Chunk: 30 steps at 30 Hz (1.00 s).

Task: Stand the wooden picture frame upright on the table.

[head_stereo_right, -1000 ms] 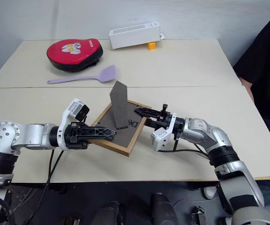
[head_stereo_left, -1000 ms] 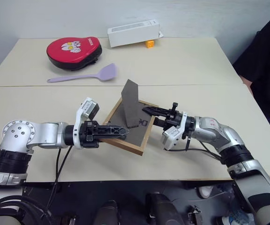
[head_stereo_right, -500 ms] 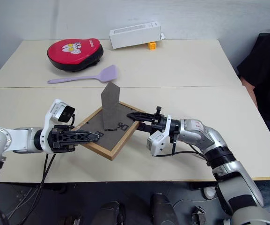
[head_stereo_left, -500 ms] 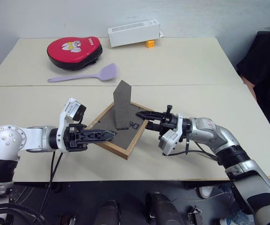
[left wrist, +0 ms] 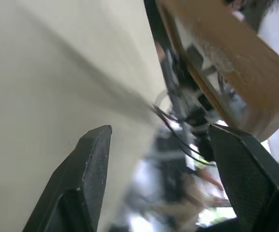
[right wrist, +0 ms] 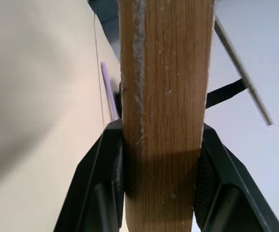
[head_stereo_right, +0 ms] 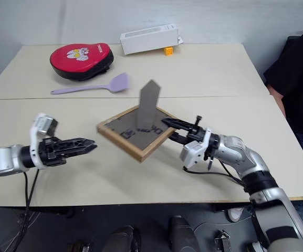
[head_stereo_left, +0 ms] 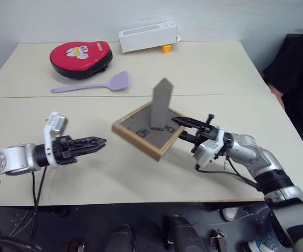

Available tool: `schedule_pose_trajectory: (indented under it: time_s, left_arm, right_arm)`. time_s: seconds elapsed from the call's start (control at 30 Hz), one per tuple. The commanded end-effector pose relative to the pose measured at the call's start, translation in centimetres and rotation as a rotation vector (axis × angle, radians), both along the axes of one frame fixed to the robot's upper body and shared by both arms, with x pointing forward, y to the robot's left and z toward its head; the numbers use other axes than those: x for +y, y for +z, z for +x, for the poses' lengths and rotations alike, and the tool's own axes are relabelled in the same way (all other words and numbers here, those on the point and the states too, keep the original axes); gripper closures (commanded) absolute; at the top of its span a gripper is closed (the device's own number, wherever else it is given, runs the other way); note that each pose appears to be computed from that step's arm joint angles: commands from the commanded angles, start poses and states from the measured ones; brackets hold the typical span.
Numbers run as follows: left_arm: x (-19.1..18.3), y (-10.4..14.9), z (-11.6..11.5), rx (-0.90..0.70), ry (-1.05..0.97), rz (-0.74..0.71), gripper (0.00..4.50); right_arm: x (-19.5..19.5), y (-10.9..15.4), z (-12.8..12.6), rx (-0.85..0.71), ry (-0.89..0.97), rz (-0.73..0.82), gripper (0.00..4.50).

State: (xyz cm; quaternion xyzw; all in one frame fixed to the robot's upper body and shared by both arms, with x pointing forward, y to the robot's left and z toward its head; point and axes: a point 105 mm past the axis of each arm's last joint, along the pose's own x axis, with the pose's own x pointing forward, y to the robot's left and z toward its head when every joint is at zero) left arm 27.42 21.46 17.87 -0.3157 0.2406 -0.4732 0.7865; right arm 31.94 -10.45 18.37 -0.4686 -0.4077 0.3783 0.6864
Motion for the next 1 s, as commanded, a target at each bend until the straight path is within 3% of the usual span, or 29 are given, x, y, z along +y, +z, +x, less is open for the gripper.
schedule_pose_trajectory:
  time_s: [0.03,0.13,0.17,0.23,0.37,0.57,1.0]
  left_arm:
    - [1.4,3.0,0.8,-0.466,0.04,0.148,0.81]
    - [0.7,3.8,0.8,-0.737,0.001,0.284,0.02]
    - [0.0,3.7,0.6,-0.797,-0.025,0.32,0.0]
    - [-1.3,3.6,0.3,-0.9,-0.057,0.337,0.0]
    - [-2.9,2.9,-0.2,-0.921,-0.077,0.301,0.0]
    - [-3.8,2.5,0.0,-0.95,-0.058,0.293,0.0]
    - [-3.2,2.9,0.8,-0.958,0.008,0.32,0.0]
  right_arm:
    - [-2.5,2.8,1.1,0.153,-0.062,0.264,3.23]
    - [-4.4,2.3,2.7,0.529,-0.049,0.548,3.23]
    - [-4.8,1.8,2.9,0.661,-0.021,0.613,3.23]
    - [-5.2,1.1,3.1,0.763,-0.007,0.639,3.23]
    - [-6.0,-0.3,4.3,1.014,0.013,0.795,3.23]
    - [-6.0,-3.5,5.9,1.195,-0.044,0.838,3.23]
    - [-8.7,-8.9,5.5,1.305,-0.296,0.729,3.23]
